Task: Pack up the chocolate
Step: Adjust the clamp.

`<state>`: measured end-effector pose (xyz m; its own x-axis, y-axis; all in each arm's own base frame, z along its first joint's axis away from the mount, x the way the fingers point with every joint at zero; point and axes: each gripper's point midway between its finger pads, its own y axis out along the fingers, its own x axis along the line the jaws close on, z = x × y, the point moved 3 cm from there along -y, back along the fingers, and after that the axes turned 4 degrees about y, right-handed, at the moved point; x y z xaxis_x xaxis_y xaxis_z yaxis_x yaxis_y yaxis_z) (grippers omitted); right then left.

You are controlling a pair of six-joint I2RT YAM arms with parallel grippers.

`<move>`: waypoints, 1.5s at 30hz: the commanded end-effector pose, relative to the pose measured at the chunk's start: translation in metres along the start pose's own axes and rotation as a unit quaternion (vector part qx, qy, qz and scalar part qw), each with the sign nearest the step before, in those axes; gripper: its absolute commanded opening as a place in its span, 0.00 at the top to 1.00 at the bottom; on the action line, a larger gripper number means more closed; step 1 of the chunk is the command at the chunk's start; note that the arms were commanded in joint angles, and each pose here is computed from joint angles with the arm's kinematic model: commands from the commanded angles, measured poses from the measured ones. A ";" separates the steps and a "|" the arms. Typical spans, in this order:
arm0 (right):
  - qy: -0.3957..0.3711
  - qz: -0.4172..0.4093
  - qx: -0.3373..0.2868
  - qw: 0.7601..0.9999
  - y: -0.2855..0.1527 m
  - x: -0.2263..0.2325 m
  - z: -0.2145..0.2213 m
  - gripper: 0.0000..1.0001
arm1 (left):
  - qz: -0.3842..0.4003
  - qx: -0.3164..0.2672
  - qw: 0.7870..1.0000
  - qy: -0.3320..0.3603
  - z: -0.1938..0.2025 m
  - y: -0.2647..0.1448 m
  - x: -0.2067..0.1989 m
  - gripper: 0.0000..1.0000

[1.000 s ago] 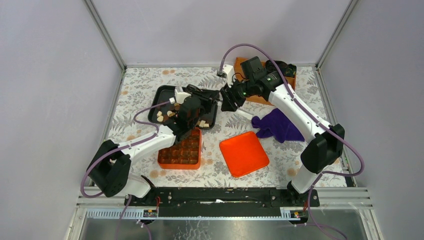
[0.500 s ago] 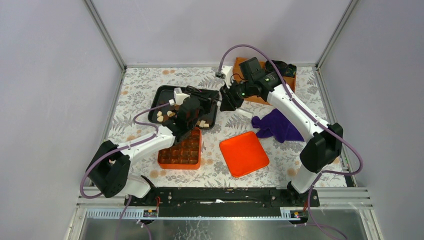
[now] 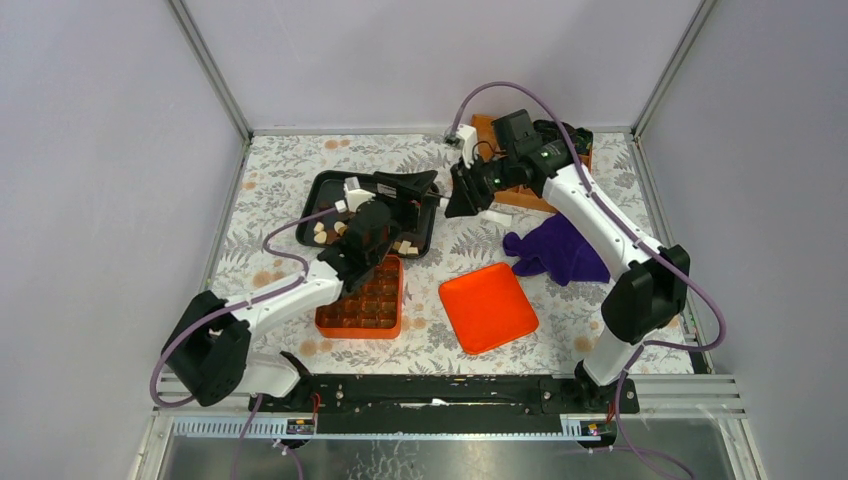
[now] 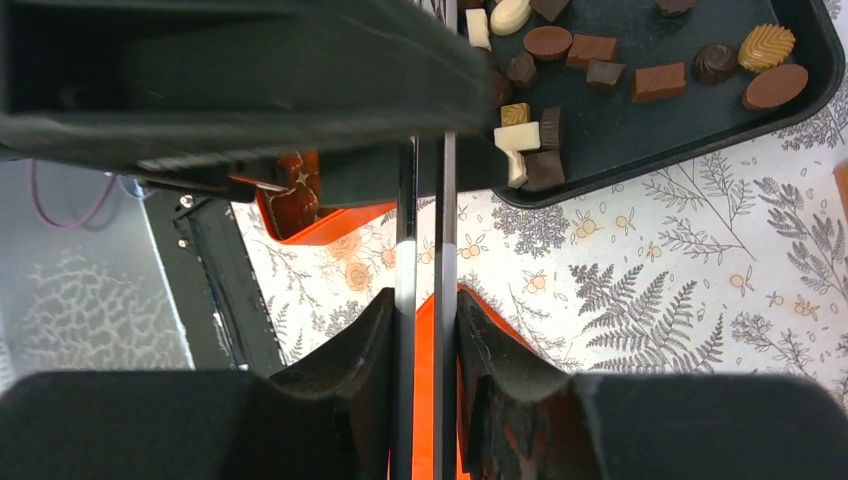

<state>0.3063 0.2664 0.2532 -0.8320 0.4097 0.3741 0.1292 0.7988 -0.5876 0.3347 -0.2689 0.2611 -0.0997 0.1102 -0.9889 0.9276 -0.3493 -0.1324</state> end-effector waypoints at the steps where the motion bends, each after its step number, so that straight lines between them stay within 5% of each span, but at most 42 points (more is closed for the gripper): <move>1: 0.032 -0.048 -0.044 0.997 -0.014 0.004 -0.013 0.71 | 0.045 -0.015 0.999 0.020 -0.009 -0.014 -0.020 0.04; 20: 0.118 -0.111 -0.098 0.982 -0.041 -0.010 -0.015 0.54 | 0.065 -0.076 0.969 0.226 -0.060 -0.100 -0.011 0.01; 29: 0.119 -0.104 -0.097 0.983 -0.042 -0.013 -0.014 0.54 | 0.047 -0.114 0.962 0.242 -0.083 -0.127 0.005 0.01; 37: 0.117 -0.081 -0.091 0.986 -0.040 -0.019 -0.010 0.76 | 0.041 -0.120 0.958 0.256 -0.087 -0.132 0.012 0.02; 45: 0.104 -0.045 -0.073 0.991 -0.037 -0.034 -0.006 0.61 | 0.036 -0.115 0.951 0.284 -0.087 -0.134 0.015 0.02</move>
<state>0.3259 0.2292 0.2531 -0.6615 0.3893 0.6410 0.1093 0.8956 -0.4312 0.2397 -0.1487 0.2710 0.1274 0.5509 -0.8248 0.9789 -0.2037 0.0151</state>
